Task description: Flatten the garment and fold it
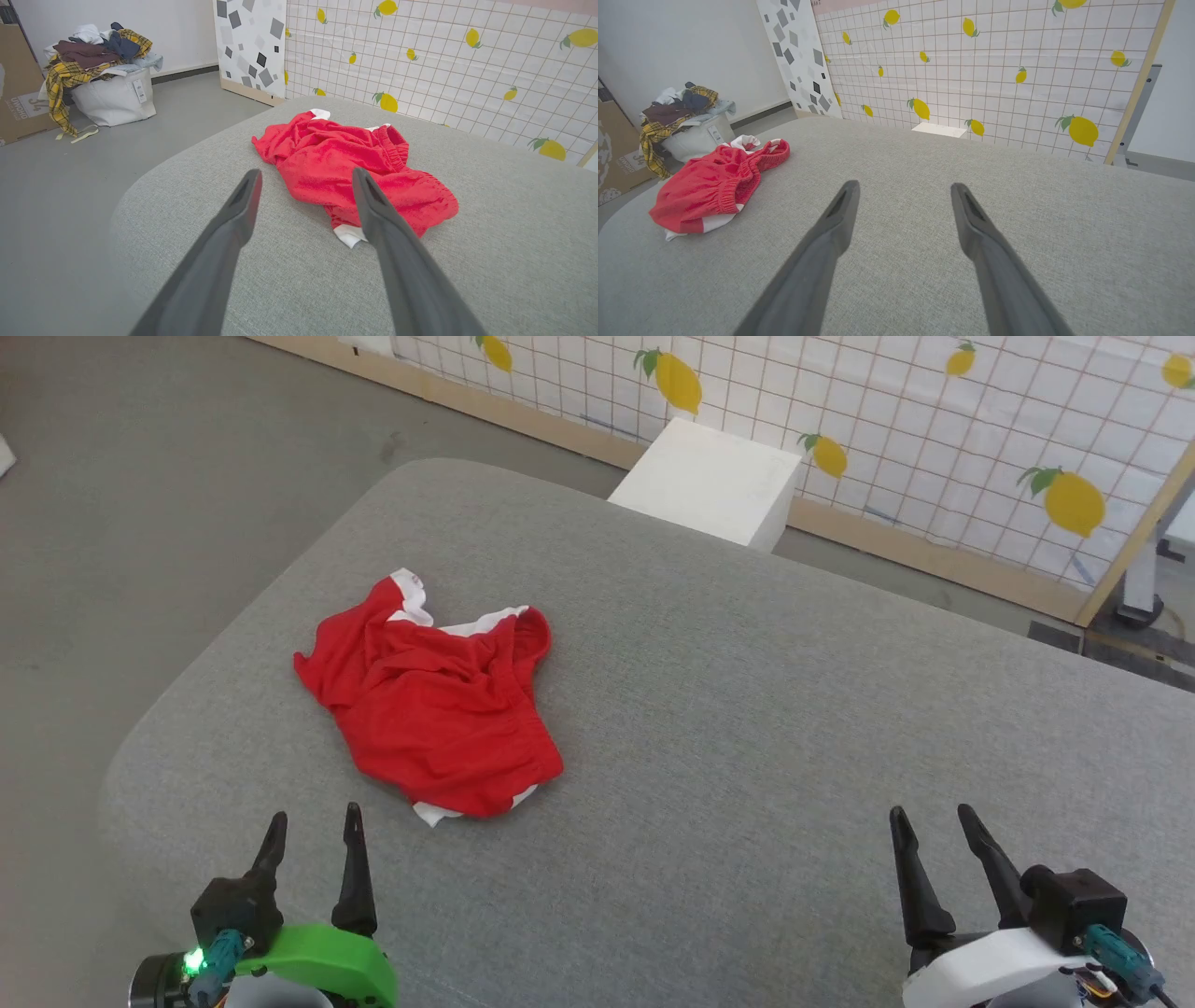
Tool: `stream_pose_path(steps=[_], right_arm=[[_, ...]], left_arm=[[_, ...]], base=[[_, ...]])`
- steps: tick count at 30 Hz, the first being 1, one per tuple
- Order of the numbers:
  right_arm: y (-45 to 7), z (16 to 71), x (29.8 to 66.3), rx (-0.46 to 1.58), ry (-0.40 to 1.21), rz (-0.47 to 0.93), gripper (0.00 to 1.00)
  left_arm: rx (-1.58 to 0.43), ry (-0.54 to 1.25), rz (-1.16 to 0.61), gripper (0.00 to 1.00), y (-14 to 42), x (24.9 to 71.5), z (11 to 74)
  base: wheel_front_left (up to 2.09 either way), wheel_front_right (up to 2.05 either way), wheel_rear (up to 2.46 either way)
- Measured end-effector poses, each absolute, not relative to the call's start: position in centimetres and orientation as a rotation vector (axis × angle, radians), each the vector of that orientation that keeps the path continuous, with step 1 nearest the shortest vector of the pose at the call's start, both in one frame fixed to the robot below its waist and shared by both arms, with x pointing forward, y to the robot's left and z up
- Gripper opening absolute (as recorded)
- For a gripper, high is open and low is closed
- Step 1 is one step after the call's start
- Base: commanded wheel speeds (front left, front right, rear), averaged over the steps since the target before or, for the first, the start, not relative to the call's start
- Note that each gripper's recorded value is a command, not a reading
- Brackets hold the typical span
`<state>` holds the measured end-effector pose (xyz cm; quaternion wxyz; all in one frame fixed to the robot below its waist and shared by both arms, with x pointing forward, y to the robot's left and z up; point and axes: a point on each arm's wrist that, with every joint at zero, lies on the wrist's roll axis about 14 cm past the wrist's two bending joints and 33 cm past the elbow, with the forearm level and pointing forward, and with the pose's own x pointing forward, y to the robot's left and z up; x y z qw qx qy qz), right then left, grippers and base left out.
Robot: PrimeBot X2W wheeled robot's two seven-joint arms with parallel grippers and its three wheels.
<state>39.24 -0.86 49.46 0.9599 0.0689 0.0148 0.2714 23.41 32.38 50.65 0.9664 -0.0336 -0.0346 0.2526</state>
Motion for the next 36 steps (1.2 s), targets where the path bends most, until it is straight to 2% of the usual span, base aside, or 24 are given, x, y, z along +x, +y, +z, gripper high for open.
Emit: stream_pose_path(steps=[16,24,28,31,36], right_arm=[[0.5,48.6,39.1,0.154,0.042,0.587,1.0],[-0.3,48.1,39.2,0.159,0.052,0.562,1.0],[-1.1,47.7,39.4,0.159,0.06,0.54,1.0],[-1.5,47.3,39.7,0.153,0.067,0.527,1.0],[-2.3,46.9,41.1,0.133,0.059,0.497,1.0]], left_arm=[[-0.085,-0.072,0.587,1.0,33.8,21.0,49.8],[-0.087,-0.06,0.559,1.0,33.4,21.9,49.6],[-0.098,-0.067,0.523,1.0,33.3,23.3,49.9],[-0.154,-0.09,0.486,1.0,34.1,26.0,51.3],[-0.252,0.048,0.404,1.0,35.7,31.4,51.7]], base=[[0.0,0.0,0.0],[0.0,0.0,0.0],[0.0,0.0,0.0],[0.0,0.0,0.0],[0.0,0.0,0.0]])
